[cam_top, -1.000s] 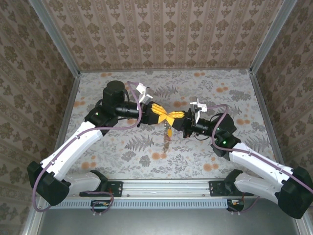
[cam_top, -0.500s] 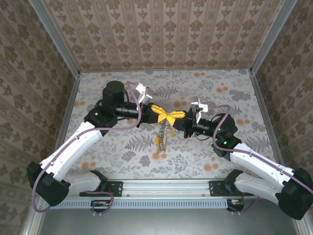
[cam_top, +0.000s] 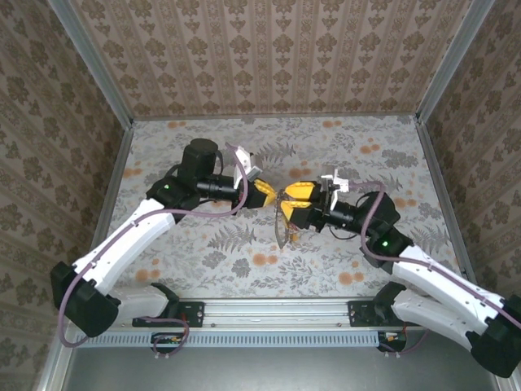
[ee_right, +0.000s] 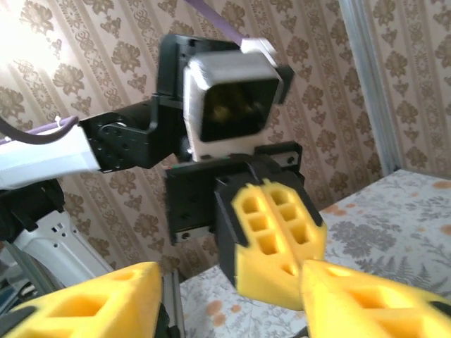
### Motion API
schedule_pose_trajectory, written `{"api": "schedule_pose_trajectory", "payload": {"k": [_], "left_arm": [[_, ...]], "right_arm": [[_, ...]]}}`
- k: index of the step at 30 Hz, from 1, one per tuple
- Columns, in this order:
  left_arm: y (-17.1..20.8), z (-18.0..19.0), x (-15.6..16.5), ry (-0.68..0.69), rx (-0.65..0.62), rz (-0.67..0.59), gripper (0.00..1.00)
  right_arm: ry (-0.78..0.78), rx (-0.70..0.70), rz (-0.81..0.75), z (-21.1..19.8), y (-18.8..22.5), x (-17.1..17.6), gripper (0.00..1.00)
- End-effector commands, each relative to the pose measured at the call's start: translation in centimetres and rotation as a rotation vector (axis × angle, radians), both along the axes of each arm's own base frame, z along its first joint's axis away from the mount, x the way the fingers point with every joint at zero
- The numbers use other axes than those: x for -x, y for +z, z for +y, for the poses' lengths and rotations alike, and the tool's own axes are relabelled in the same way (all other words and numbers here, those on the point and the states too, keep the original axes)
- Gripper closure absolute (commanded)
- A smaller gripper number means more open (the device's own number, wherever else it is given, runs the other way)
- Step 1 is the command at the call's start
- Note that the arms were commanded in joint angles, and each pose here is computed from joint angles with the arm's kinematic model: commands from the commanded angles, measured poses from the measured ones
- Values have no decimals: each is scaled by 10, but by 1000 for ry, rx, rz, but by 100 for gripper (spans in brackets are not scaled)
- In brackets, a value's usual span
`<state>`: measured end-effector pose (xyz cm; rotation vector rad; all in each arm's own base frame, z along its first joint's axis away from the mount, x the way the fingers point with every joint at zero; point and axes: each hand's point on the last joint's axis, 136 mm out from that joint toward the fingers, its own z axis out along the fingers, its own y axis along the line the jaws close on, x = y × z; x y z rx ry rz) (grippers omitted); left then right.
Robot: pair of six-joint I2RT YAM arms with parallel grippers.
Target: Put the keys on the keyring
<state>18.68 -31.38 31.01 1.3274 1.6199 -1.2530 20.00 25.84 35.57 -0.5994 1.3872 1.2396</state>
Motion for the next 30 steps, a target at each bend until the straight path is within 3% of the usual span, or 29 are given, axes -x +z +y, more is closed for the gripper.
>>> {"api": "schedule_pose_trajectory", "payload": {"k": [1, 6, 8, 14, 18, 30], "left_arm": [[3, 5, 15, -114, 32, -58, 100], [21, 20, 55, -283, 59, -48, 100], [38, 27, 73, -362, 118, -44, 100], [79, 30, 96, -454, 249, -203, 100], [86, 26, 95, -449, 247, -218, 100], [54, 8, 50, -312, 200, -113, 100]], "right_arm": [[-105, 67, 34, -18, -15, -6, 38], [-238, 133, 151, -54, -32, -15, 26], [-328, 154, 220, -75, -35, -28, 25], [-539, 228, 475, -130, -81, -65, 25], [-684, 310, 643, -160, -125, -76, 24], [-699, 481, 974, -181, -213, -77, 28]]}}
